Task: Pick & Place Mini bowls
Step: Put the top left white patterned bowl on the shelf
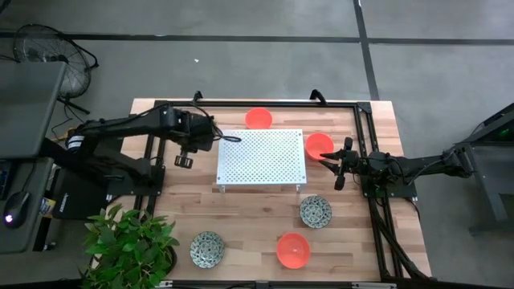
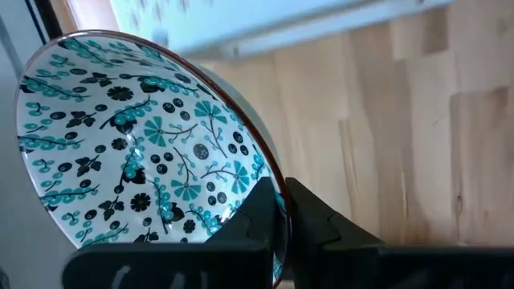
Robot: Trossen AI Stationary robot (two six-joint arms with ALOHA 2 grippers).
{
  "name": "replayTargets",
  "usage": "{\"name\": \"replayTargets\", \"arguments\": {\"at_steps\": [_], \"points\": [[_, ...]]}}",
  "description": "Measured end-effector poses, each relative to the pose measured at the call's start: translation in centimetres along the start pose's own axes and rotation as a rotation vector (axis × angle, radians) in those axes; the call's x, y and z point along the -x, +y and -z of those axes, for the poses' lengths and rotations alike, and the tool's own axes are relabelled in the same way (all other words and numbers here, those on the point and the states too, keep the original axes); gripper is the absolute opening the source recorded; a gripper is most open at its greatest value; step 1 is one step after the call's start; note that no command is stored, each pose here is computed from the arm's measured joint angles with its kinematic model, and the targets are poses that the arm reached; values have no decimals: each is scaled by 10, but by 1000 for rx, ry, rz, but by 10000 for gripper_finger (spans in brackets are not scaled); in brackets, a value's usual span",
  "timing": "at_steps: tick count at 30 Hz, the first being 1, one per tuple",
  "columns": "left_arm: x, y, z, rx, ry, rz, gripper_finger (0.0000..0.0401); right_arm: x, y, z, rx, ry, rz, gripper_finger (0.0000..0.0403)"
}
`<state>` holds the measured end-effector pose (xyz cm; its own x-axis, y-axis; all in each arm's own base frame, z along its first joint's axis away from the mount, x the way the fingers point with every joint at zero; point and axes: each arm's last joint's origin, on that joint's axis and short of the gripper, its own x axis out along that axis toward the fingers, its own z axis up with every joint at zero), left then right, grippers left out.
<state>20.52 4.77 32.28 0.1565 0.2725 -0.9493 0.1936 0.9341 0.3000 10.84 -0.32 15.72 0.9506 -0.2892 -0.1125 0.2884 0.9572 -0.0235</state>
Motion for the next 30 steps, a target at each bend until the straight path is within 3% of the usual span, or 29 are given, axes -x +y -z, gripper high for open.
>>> {"name": "replayTargets", "arguments": {"at_steps": [7, 14, 21, 30], "points": [[23, -12, -21, -64, -175, -46, 4, 0, 0, 0, 0, 0, 0, 94], [24, -24, -50, -102, -254, -56, 4, 0, 0, 0, 0, 0, 0, 94], [18, -31, -85, -165, -197, -4, 4, 0, 0, 0, 0, 0, 0, 94], [20, -29, -121, -209, -90, -40, 4, 0, 0, 0, 2, 5, 0, 94]]}}
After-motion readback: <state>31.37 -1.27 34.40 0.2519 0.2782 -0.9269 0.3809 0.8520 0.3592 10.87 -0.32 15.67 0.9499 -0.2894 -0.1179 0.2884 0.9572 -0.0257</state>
